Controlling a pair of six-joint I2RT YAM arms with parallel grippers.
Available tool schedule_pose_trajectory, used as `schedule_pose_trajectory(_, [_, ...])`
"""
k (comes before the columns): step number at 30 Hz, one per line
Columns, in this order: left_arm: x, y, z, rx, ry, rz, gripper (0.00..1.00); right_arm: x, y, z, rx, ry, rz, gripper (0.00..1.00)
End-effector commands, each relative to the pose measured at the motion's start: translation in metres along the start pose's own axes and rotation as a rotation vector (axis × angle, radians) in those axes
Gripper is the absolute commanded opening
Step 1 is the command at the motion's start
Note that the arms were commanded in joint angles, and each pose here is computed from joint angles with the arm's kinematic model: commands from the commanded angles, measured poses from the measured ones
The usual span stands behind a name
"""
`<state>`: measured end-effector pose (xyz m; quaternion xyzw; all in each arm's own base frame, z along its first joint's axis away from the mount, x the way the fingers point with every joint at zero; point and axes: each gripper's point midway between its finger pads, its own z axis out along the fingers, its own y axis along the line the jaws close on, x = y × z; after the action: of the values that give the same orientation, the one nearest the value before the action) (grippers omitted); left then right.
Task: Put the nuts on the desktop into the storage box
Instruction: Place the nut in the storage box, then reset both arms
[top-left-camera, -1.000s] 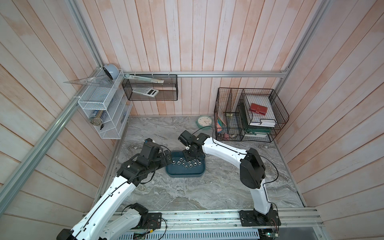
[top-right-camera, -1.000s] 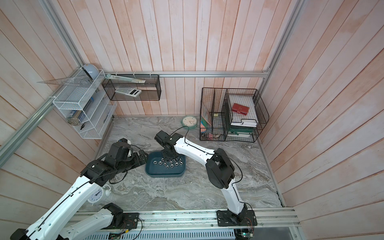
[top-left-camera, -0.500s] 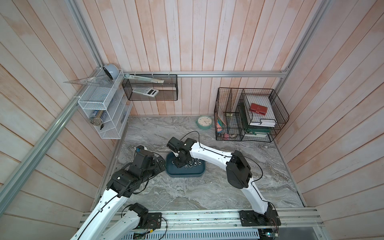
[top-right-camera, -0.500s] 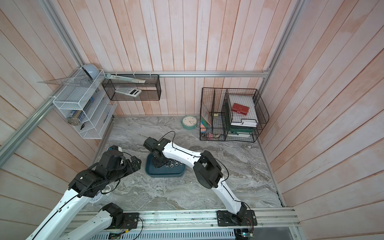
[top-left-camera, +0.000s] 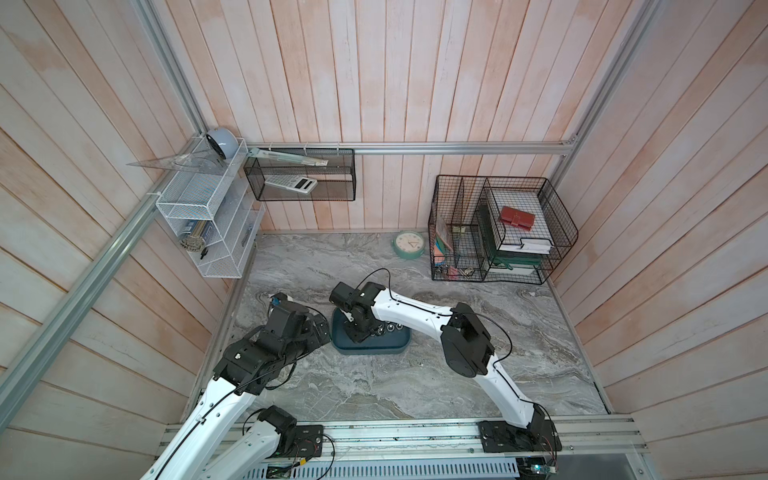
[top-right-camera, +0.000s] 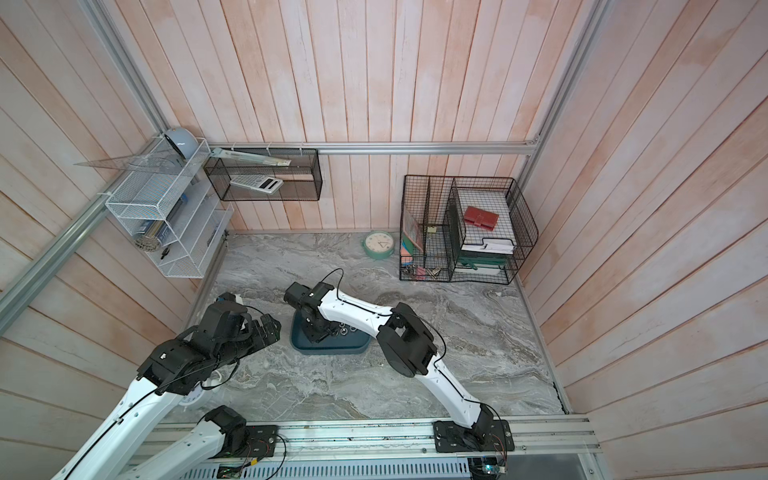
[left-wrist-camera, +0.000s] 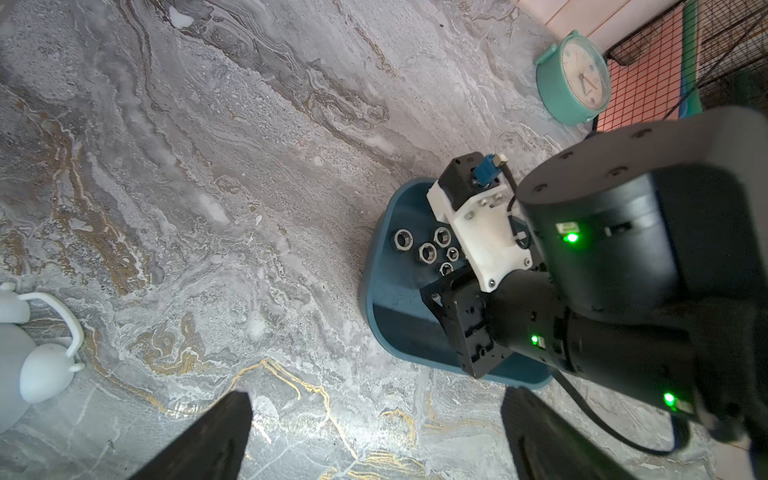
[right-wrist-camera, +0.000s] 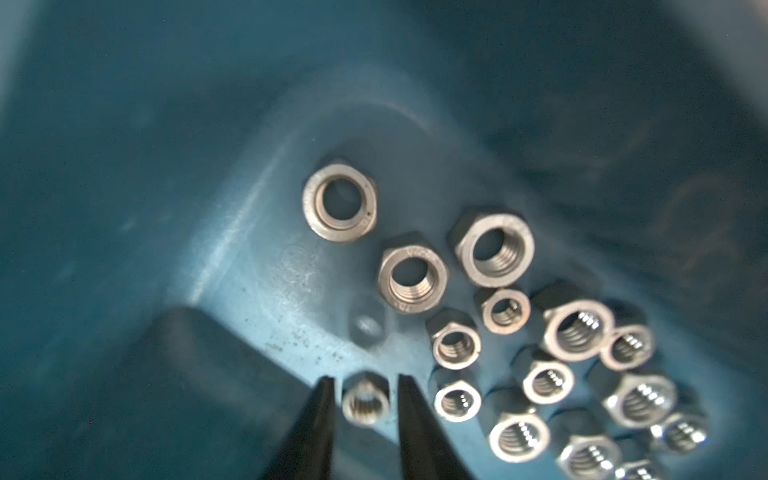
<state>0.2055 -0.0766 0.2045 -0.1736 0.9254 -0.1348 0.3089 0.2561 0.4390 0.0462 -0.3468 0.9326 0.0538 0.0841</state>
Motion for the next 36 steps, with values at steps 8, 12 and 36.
schedule_pose_trajectory(8, [-0.007, -0.006, 0.008, -0.003, -0.008, 0.008, 1.0, -0.009, -0.018, -0.032, 0.057, -0.054, 0.003, 0.47])
schedule_pose_trajectory(12, [-0.014, -0.017, 0.014, 0.01, -0.008, 0.025, 1.0, -0.012, -0.037, -0.052, 0.073, -0.099, 0.059, 0.53])
schedule_pose_trajectory(36, [-0.088, -0.062, 0.09, -0.077, 0.002, 0.123, 1.0, 0.08, -0.234, -0.158, 0.394, -0.488, 0.656, 0.98])
